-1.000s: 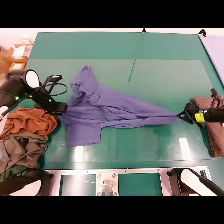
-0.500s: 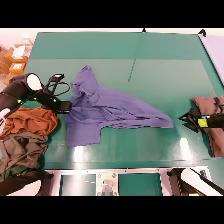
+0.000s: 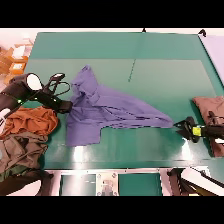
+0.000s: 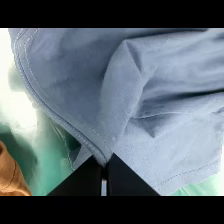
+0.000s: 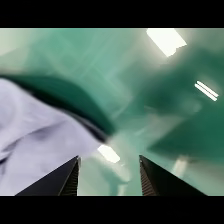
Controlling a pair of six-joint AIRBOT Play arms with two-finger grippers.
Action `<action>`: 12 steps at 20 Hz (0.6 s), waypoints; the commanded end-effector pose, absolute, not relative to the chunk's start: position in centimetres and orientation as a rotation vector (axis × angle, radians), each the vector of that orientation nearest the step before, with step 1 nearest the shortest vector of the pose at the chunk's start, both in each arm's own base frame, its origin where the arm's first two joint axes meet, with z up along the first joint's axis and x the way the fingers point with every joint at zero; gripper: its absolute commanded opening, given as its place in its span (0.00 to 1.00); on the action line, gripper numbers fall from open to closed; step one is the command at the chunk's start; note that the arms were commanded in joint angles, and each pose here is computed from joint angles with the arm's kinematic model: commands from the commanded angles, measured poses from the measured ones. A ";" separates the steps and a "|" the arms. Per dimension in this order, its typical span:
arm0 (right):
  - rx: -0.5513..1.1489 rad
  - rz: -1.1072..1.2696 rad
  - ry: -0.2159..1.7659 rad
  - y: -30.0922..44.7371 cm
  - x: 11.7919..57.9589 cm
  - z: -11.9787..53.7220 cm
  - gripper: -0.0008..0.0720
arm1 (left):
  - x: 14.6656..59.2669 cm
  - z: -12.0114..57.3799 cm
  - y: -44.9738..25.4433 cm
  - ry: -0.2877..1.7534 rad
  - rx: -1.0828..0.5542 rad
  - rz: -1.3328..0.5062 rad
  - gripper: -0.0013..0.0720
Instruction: Fold the shirts.
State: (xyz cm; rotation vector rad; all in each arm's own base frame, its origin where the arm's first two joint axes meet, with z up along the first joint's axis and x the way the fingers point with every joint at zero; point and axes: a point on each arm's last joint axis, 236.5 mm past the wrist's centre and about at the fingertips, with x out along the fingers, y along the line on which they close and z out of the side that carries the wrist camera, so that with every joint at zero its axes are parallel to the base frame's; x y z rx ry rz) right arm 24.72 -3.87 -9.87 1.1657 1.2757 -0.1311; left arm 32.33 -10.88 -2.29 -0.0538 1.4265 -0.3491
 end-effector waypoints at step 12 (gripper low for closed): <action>1.066 0.166 1.078 -2.9 33.8 -2.6 0.03 | 33.8 1.7 -11.3 1.366 -0.038 -0.374 0.06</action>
